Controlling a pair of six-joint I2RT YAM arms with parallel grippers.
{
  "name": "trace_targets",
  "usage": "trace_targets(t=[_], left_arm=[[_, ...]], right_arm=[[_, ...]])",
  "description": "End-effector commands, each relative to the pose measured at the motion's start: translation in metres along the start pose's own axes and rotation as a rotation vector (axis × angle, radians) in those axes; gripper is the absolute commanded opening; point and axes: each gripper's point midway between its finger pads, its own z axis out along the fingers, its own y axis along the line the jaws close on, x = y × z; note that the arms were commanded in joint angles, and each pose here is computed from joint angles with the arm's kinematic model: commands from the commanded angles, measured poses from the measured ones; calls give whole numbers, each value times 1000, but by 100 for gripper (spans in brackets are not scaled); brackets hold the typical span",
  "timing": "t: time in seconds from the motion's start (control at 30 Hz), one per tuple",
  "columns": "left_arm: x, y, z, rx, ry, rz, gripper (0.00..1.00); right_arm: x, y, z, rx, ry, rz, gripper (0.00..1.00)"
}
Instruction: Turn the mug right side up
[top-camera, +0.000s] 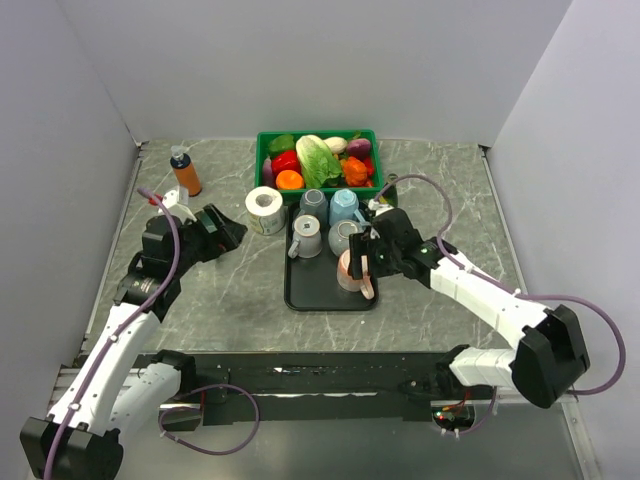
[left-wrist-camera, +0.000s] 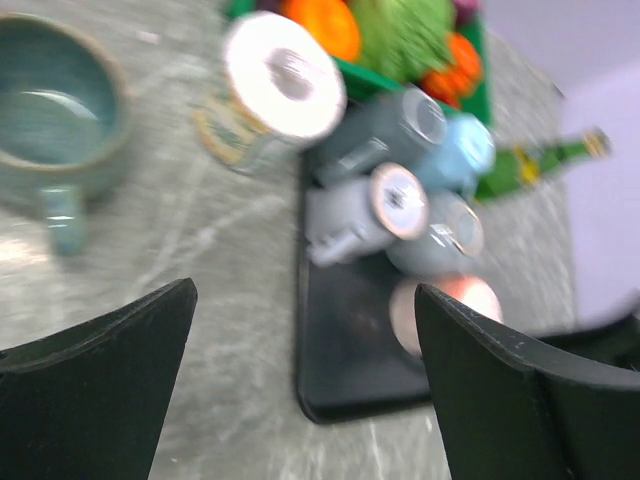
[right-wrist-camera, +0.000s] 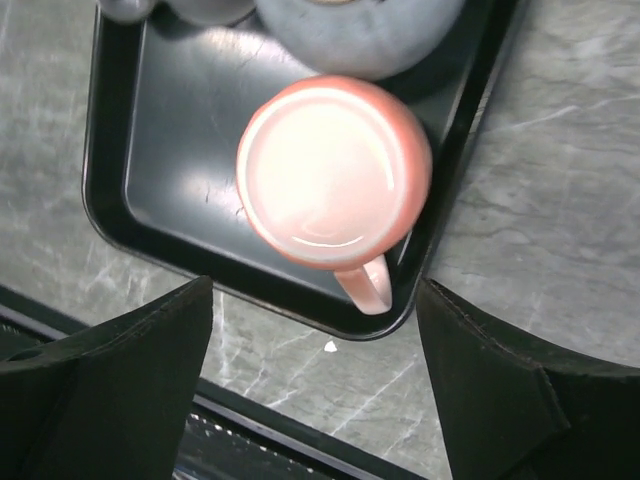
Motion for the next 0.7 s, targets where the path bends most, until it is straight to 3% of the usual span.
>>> trace_targets(t=[0.0, 0.27, 0.53, 0.63, 0.67], left_arm=[[4, -52, -16, 284, 56, 70, 96], [6, -68, -23, 380, 66, 84, 96], [11, -68, -21, 395, 83, 83, 96], [12, -68, -20, 396, 88, 83, 96], [13, -67, -19, 393, 89, 82, 96]], right_arm=[[9, 10, 14, -65, 64, -56, 82], [25, 1, 34, 1, 161, -50, 69], [26, -3, 43, 35, 163, -62, 64], [27, -5, 46, 55, 158, -79, 54], [28, -6, 48, 63, 158, -81, 47]])
